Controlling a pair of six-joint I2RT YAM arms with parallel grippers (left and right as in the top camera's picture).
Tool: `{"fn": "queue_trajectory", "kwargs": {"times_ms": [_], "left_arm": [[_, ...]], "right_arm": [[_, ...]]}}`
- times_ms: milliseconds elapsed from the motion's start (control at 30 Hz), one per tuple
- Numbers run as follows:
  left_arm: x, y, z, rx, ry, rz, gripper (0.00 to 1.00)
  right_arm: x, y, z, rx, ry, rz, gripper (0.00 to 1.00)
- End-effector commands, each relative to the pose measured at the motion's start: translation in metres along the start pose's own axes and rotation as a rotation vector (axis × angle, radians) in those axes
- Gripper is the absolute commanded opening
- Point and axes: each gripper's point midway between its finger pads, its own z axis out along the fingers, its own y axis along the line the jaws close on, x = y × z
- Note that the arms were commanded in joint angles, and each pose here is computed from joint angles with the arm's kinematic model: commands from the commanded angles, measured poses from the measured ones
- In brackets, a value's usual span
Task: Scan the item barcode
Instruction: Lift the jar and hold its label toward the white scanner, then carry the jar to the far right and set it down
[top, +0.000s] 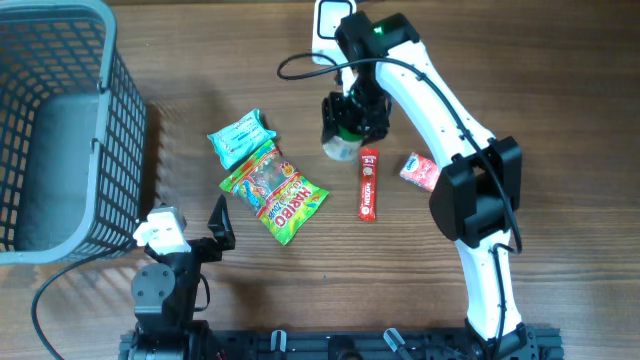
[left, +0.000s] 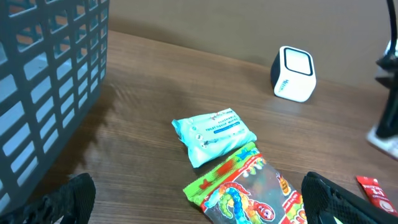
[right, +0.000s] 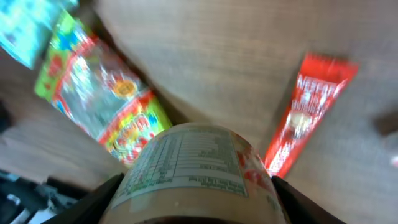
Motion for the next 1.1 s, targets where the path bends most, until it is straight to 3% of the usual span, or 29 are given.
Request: {"fn": "queue_trajectory", "kwargs": {"times_ms": [0,200,333,800,1067], "left_arm": [[0.003,-0.002,0.001,0.014,0.006,-0.003,1.0],[0.003,-0.001,0.001,0.014,0.006,-0.003,1.0],[0.003,-0.002,0.001,0.014,0.006,-0.003,1.0],[0.003,-0.001,0.001,0.014,0.006,-0.003,1.0],[0.003,-0.001,0.001,0.014,0.006,-0.003,1.0]], "right_arm": [[-0.041,0.013,-0.043,0.025,-0.24,-0.068,0.33],[-0.121,0.021,-0.116,0.126,-0.698,-0.124,0.34],[-0.157,0.02,-0.127,0.156,-0.861,-0.111,0.34],[-0.241,0.022,-0.111,0.172,-1.306,-0.246,0.37],[-0.265,0.018,-0.097,0.198,-1.416,-0.277,0.4]]}}
